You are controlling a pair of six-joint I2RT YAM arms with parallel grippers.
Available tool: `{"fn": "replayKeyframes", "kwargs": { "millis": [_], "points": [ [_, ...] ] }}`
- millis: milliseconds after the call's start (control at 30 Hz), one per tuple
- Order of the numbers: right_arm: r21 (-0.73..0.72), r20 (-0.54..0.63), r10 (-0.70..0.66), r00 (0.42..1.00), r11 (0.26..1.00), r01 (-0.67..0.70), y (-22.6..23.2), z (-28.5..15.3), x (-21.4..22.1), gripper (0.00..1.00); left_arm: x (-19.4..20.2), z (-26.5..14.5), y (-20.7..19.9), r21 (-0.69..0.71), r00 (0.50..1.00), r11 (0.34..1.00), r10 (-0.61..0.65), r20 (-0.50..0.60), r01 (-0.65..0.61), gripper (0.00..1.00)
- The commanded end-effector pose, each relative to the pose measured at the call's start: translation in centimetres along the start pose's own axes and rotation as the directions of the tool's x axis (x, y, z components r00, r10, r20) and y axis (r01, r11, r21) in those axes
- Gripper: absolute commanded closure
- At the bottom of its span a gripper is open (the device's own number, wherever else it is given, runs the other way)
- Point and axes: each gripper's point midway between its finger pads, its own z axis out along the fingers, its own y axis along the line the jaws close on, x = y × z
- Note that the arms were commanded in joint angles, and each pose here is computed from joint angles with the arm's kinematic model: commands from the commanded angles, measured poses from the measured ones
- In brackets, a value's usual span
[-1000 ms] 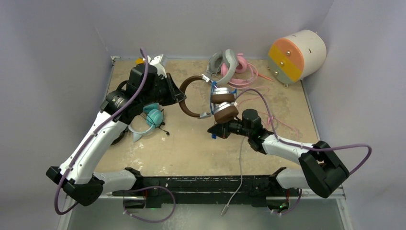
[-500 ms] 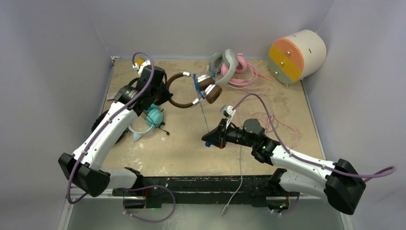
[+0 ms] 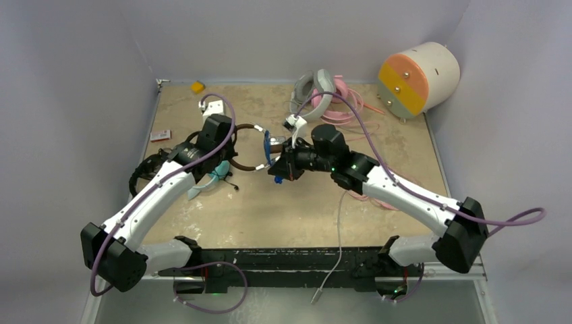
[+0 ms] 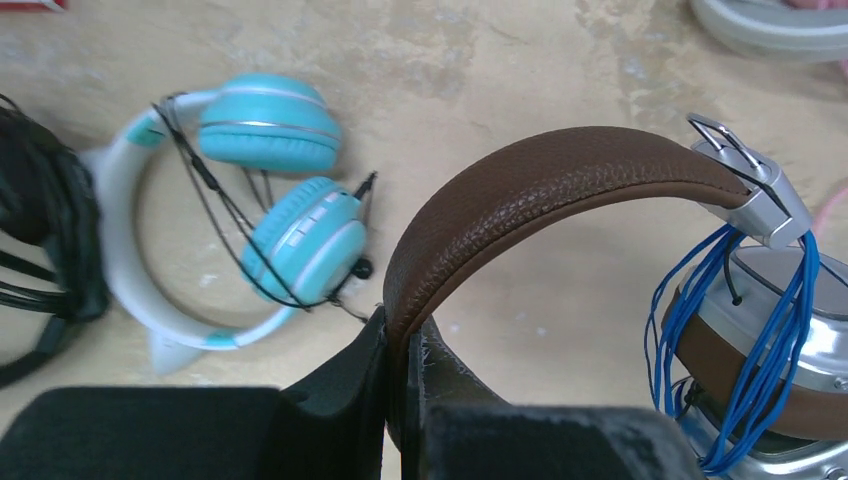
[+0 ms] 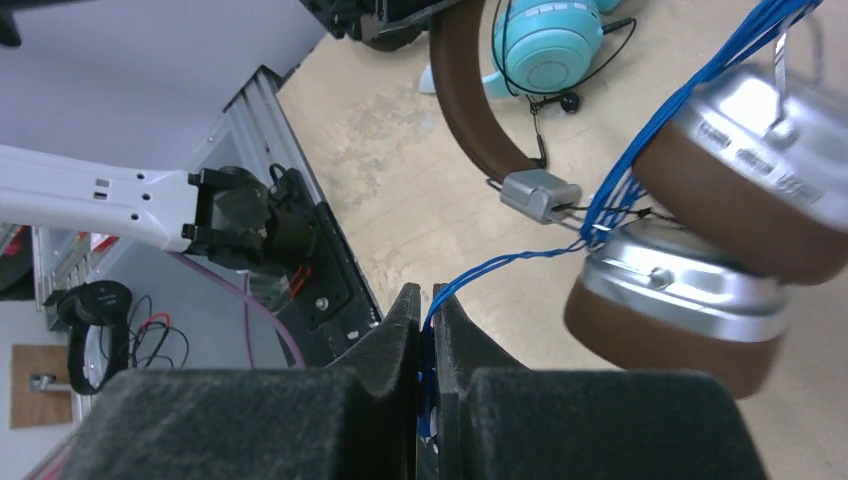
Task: Wrap the headphones
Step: Wrap the headphones cable around the headphones, then place the headphones at the center of the board.
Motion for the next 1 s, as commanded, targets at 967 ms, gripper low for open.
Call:
{"fn": "replayKeyframes", "kwargs": {
  "millis": [967],
  "points": [
    [0.448,-0.233,-0.019,0.972,0.885,0.125,-14.3,-3.7,1.9,0.67,7.9,-2.3,-7.1,0.409,0.887,0.844,0.437,-0.150,-0.346,1.00]
  ]
}}
